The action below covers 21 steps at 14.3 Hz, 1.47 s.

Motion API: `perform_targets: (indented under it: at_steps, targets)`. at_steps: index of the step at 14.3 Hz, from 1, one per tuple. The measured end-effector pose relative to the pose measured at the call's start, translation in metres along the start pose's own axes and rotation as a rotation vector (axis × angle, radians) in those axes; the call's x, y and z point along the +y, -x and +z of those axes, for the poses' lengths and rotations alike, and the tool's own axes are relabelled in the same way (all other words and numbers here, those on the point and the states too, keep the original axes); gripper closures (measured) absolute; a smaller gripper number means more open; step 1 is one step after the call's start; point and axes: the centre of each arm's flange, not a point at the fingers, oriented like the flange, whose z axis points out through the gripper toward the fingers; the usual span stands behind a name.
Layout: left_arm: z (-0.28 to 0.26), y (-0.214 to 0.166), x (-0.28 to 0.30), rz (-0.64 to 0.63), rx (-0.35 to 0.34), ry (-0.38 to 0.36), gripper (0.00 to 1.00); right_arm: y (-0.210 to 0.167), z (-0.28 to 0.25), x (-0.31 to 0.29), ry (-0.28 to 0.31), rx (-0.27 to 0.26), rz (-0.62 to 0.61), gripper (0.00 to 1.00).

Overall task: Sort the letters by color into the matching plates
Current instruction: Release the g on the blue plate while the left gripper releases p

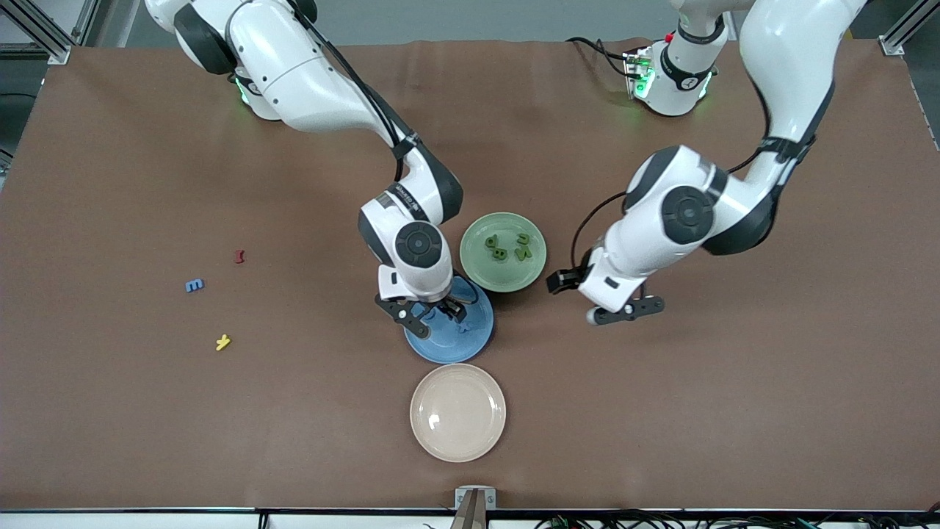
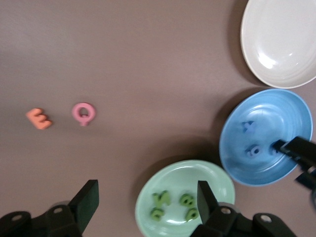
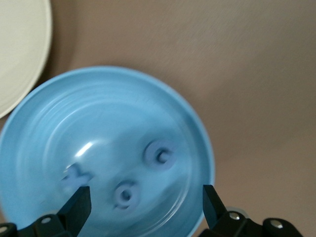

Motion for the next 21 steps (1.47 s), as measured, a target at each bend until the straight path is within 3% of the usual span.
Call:
perform_targets:
  at_steps: [6, 12, 15, 21]
  targets:
    - [-0.055, -0.009, -0.111, 0.093, 0.041, -0.034, 0.11, -0.077, -0.051, 0.064, 0.025, -0.015, -0.107, 0.00]
    - [-0.138, -0.038, -0.231, 0.050, 0.104, -0.057, 0.08, -0.141, -0.081, 0.169, 0.054, -0.057, -0.223, 0.00]
    - [-0.183, -0.041, -0.253, 0.054, 0.111, -0.061, 0.01, -0.185, -0.089, 0.229, 0.052, -0.078, -0.309, 0.00]
    - [-0.248, -0.032, -0.260, 0.071, 0.185, -0.078, 0.00, -0.257, -0.069, 0.346, 0.020, -0.098, -0.501, 0.00]
